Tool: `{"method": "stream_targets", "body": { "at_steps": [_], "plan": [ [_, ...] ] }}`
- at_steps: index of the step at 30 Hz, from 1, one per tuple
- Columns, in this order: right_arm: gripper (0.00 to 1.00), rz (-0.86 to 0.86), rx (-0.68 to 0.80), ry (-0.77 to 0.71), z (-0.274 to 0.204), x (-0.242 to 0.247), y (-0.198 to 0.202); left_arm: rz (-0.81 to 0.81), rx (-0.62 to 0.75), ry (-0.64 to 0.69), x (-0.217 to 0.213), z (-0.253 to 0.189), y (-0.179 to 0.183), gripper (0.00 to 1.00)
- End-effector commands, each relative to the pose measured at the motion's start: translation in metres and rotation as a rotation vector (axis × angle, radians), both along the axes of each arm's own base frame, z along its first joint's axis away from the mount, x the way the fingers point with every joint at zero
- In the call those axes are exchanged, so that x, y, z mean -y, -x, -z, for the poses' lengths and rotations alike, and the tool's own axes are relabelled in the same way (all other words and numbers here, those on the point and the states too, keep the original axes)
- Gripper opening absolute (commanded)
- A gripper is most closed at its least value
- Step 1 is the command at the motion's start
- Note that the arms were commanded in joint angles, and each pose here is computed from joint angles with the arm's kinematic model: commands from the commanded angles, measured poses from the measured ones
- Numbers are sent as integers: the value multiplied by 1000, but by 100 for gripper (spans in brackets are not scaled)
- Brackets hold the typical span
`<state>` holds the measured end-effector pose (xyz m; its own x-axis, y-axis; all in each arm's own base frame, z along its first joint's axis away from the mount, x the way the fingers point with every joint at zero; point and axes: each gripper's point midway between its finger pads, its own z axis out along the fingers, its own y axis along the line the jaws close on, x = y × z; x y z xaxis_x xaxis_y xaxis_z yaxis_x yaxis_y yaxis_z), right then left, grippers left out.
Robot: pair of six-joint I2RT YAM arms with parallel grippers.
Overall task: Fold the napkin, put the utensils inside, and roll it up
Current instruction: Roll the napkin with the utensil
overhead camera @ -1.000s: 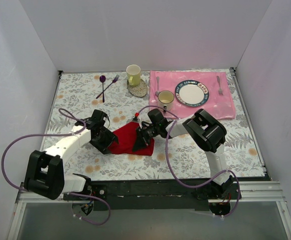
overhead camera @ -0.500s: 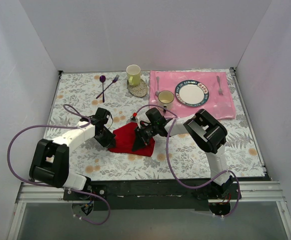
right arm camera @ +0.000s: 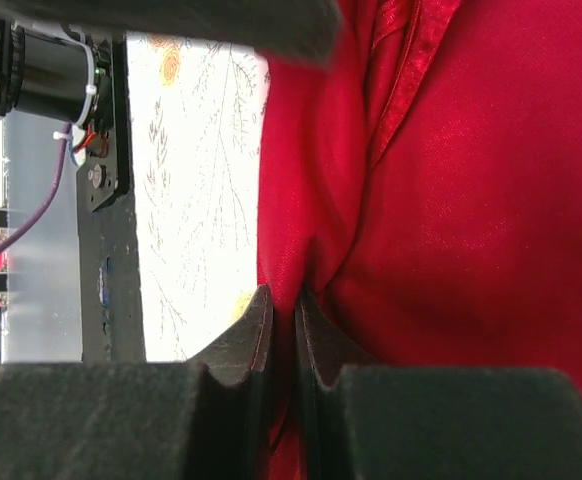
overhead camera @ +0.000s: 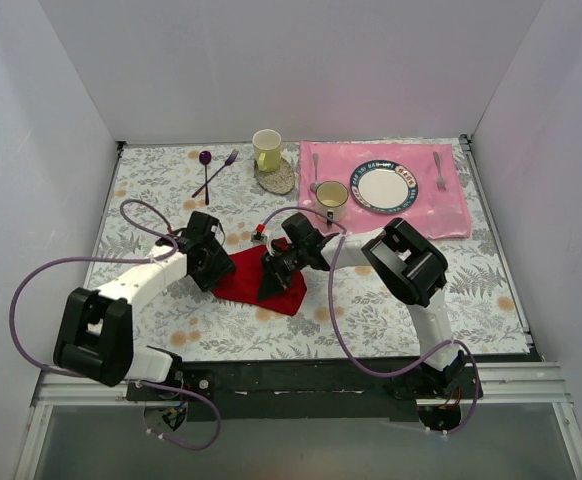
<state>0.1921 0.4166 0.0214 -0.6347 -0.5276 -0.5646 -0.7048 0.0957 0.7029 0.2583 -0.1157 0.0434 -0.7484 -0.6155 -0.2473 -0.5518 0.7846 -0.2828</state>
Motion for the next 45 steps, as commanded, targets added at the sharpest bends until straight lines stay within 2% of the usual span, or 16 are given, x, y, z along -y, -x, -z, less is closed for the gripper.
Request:
{"method": "stream_targets", "body": {
  "at_steps": [1,5,10,13,17,23,29,34,39,45],
  "plan": [
    [1,100,-33,375,103,48,19,-32,193,-88,-22,-49,-21,57],
    [1,188,-110,311,86,27,12,-105,73,-40,-20,-50,6,60],
    [1,264,-200,272,80,11,7,-197,-16,132,1,-37,33,60],
    [1,282,-224,247,78,5,5,-230,13,235,15,-38,28,60],
    [1,293,-217,240,77,4,2,-296,19,288,21,-29,20,60],
    [1,295,-219,240,76,4,1,-333,-23,299,24,-16,19,58],
    [1,307,-233,241,76,3,2,-369,-55,242,12,-5,36,56],
    [1,335,-273,244,78,2,1,-379,-2,252,5,-9,44,55],
    [1,351,-320,206,74,-4,2,-366,51,306,15,-7,27,55],
    [1,352,-346,190,69,-7,3,-350,101,306,17,-6,10,54]
  ]
}}
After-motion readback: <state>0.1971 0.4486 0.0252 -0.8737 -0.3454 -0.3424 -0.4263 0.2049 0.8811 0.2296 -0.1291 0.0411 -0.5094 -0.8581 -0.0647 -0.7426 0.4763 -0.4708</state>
